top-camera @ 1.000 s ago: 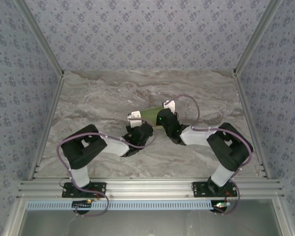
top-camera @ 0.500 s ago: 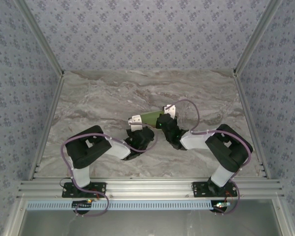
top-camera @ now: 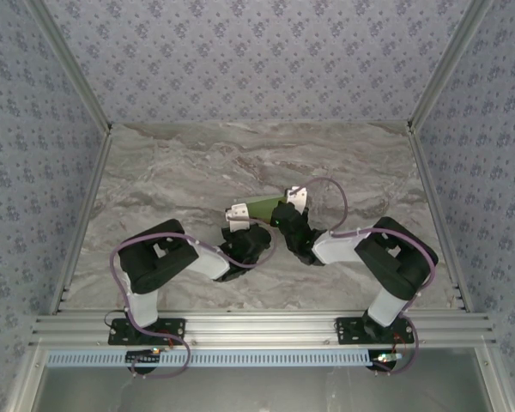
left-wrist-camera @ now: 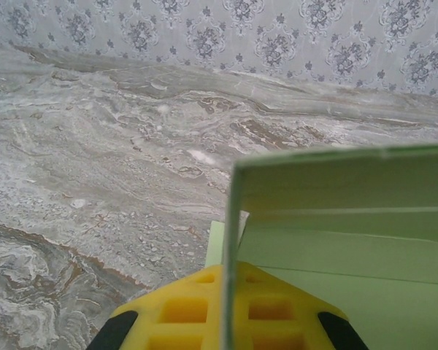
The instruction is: Fold the paper box
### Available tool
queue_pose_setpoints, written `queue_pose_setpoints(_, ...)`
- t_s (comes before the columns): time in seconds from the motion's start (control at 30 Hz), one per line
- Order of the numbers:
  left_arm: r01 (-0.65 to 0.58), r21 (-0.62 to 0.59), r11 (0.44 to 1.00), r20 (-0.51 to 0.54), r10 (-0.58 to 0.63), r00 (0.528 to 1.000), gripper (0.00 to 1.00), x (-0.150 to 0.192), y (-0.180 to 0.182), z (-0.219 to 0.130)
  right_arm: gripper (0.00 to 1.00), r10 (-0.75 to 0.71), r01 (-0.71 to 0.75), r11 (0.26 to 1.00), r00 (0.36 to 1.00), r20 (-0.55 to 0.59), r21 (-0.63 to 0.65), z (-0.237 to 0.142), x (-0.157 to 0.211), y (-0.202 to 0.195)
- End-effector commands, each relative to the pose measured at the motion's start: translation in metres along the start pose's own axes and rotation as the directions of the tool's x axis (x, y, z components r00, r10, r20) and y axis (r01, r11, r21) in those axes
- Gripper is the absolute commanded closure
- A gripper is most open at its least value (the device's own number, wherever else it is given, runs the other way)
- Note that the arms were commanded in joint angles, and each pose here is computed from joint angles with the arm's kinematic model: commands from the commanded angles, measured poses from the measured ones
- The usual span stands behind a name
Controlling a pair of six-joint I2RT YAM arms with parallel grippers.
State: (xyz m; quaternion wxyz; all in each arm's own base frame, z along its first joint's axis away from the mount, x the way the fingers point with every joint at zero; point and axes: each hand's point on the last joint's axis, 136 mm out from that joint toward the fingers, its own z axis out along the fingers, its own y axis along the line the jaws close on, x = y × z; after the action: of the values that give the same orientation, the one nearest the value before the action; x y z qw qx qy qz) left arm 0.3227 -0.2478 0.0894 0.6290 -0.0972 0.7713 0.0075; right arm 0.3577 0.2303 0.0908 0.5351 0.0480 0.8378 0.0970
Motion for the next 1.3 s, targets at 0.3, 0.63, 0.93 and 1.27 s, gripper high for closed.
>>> queue_pose_setpoints(0.3,-0.249,-0.067,0.966,-0.06,0.245,0.968,1.0,0.037,0.032,-0.002,0.9,-0.122,0.141,0.984,0.979,-0.162,0.108,-0.007,0.048,-0.043)
queue_pose_setpoints(0.63,-0.264,-0.065,0.962,-0.054,0.26,0.964,1.0,0.031,0.029,-0.002,0.82,-0.129,0.141,0.987,0.981,-0.147,0.073,-0.015,0.024,-0.037)
queue_pose_setpoints(0.93,-0.272,-0.068,0.96,-0.056,0.269,0.962,1.0,0.029,0.027,-0.002,0.72,-0.157,0.165,0.986,0.969,-0.19,0.03,-0.02,0.033,-0.032)
queue_pose_setpoints(1.27,-0.28,-0.072,0.957,-0.055,0.276,0.96,1.0,0.027,0.025,-0.001,0.54,-0.169,0.171,0.985,0.964,-0.204,-0.011,-0.033,0.036,-0.031)
